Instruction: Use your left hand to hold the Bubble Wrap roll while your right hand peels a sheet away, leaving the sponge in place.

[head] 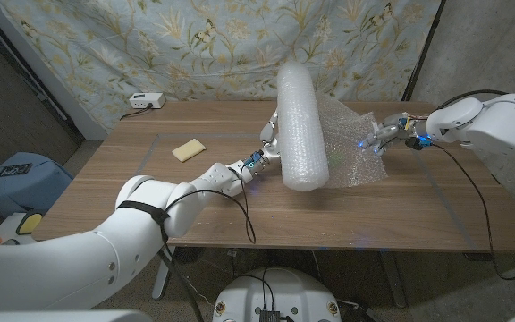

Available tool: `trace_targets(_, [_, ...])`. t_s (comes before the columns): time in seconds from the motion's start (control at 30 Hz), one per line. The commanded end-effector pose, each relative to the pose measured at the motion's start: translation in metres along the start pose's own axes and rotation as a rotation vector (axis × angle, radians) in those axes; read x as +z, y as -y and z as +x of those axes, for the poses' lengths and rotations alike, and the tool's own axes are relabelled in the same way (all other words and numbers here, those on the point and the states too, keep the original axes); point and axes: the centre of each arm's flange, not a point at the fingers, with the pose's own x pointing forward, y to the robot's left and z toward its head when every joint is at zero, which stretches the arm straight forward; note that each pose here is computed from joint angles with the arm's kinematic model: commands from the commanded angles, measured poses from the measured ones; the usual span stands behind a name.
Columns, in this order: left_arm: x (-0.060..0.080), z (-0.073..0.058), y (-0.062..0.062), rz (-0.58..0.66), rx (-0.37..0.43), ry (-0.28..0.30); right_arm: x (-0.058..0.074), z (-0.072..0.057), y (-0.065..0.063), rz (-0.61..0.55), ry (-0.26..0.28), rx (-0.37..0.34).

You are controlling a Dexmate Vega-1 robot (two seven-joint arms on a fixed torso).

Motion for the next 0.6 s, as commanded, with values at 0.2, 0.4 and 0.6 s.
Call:
trace_targets(0.2, [-0.016,-0.009,-0.002,-0.066,-0.043,0.071,0.003,0.011,-0.002,-0.022,-0.023,0.043])
trace_targets(0.4, [-0.017,-0.014,-0.004,-0.075,-0.032,0.112,0.004,0.015,-0.004,-0.031,-0.027,0.056])
trace_targets(0.6, [-0.019,-0.017,-0.005,-0.095,-0.022,0.137,0.006,0.018,-0.005,-0.037,-0.032,0.067])
